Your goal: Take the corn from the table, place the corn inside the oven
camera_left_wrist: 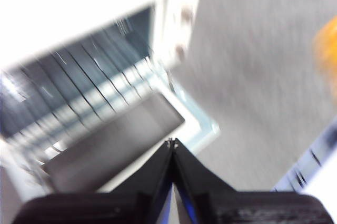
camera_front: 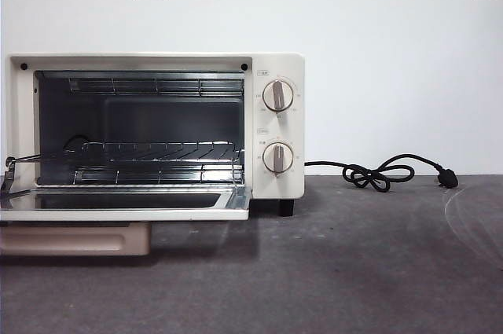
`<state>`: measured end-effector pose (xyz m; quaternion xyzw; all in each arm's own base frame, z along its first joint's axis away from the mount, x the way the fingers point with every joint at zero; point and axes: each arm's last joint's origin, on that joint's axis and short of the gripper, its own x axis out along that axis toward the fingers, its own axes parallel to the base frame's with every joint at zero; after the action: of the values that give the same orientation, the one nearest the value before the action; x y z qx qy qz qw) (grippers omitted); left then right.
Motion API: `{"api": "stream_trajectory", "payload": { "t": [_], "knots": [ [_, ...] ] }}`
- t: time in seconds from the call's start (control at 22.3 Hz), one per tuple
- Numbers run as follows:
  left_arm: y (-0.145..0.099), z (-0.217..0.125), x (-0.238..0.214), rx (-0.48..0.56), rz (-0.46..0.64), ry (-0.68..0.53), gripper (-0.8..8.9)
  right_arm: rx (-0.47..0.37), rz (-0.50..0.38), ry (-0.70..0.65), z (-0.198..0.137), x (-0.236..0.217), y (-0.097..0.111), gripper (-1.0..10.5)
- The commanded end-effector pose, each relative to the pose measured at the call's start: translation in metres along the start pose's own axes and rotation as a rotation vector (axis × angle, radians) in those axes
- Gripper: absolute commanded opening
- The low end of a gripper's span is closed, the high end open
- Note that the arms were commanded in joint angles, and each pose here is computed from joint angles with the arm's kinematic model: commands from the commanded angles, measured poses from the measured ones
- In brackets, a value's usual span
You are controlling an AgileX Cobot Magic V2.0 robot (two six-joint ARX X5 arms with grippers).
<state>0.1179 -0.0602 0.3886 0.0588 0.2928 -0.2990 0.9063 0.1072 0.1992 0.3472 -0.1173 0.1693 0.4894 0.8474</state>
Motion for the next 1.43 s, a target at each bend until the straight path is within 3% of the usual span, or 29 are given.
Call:
{"api": "stream_trajectory", "payload": {
  "t": [0.04,0.18,0.36,0.49,0.81,1.03,1.43],
  "knots": [
    [-0.004,-0.009,-0.029,-0.025,0.084,-0.111,-0.06,-0.130,-0.050,-0.014,0.002,0.017,0.016,-0.2],
    [-0.009,-0.027,-0.068,-0.051,0.204,-0.241,-0.06,-0.261,-0.137,-0.029,0.001,0.041,0.034,-0.2],
    [-0.015,-0.049,-0.100,-0.077,0.242,-0.343,-0.06,-0.418,-0.212,-0.033,-0.003,0.071,0.046,-0.2],
    [-0.017,-0.061,-0.112,-0.091,0.238,-0.372,-0.06,-0.508,-0.258,-0.005,-0.008,0.091,0.048,-0.2],
    [-0.020,-0.074,-0.120,-0.108,0.235,-0.363,-0.06,-0.822,-0.349,0.178,-0.022,0.145,0.054,-0.2],
    [-0.020,-0.074,-0.119,-0.109,0.235,-0.359,-0.06,-0.875,-0.410,0.218,-0.016,0.182,0.048,-0.2],
    [-0.020,-0.074,-0.119,-0.109,0.235,-0.358,-0.06,-0.821,-0.524,0.221,0.001,0.230,0.019,-0.2]
  ]
}}
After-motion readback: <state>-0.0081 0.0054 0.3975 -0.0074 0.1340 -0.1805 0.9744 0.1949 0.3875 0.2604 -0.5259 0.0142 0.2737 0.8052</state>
